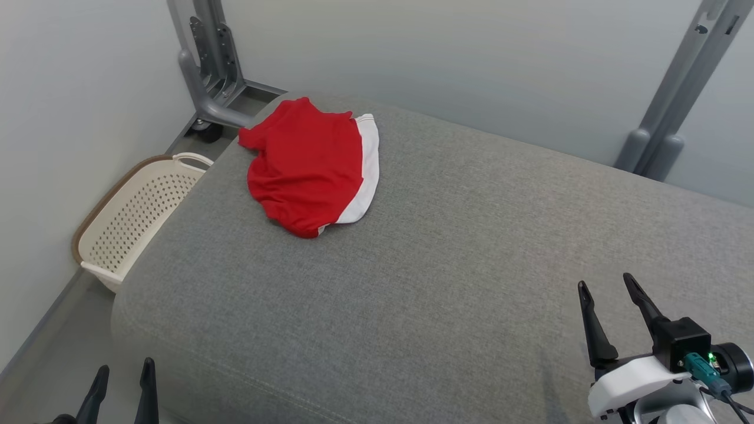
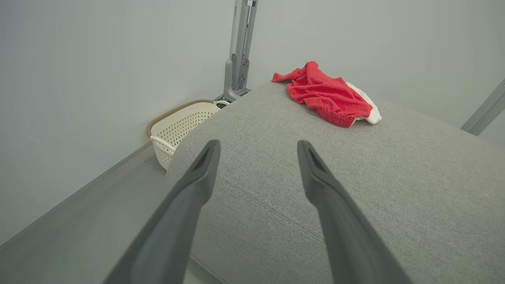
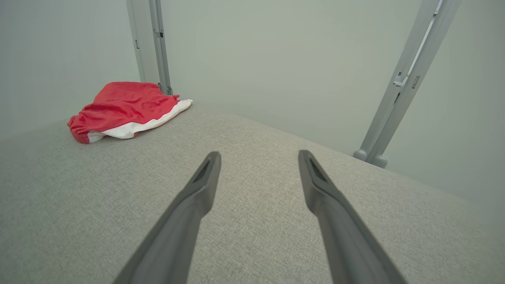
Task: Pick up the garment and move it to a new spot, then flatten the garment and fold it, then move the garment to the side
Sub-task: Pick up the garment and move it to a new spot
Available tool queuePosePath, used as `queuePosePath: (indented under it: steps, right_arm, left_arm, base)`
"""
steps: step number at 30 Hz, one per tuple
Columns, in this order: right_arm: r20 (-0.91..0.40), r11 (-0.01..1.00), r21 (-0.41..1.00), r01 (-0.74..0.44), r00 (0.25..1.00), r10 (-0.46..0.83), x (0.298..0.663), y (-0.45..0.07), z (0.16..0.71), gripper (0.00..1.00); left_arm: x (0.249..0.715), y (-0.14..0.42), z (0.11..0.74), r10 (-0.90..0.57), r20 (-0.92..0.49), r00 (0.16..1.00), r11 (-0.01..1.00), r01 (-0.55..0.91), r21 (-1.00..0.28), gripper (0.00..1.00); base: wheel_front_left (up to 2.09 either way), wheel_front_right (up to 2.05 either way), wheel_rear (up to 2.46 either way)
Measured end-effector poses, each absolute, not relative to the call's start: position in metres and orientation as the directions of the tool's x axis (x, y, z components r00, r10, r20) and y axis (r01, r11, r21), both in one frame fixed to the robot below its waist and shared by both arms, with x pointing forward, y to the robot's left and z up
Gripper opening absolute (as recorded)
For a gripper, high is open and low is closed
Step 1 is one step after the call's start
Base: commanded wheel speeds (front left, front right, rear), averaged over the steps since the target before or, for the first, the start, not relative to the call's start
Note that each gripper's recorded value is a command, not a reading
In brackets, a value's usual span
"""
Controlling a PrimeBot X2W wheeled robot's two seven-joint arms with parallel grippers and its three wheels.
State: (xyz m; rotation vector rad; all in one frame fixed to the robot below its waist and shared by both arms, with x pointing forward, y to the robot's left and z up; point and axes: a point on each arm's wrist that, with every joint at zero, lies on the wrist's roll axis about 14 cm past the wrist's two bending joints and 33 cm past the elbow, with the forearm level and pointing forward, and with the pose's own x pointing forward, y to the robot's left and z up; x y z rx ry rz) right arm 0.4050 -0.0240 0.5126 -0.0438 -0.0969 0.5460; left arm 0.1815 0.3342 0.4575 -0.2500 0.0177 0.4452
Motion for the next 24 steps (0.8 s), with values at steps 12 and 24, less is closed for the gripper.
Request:
queuePosePath:
  steps: [12, 24]
  right_arm:
    - [0.052, 0.833, -0.058, -0.55, 0.832, 0.552, 0.413, -0.013, 0.502, 1.0]
    - [0.082, 0.842, -0.153, -0.517, 0.843, 0.532, 0.475, -0.043, 0.499, 1.0]
  left_arm:
    - [0.179, 0.328, 0.458, 0.445, -0.072, 0.892, 0.856, -0.448, -0.257, 1.0]
    - [0.352, 0.31, 0.479, 0.287, -0.159, 0.945, 0.849, -0.328, -0.414, 1.0]
  base:
    - [0.0, 0.0, 0.0]
    - [0.0, 0.0, 0.0]
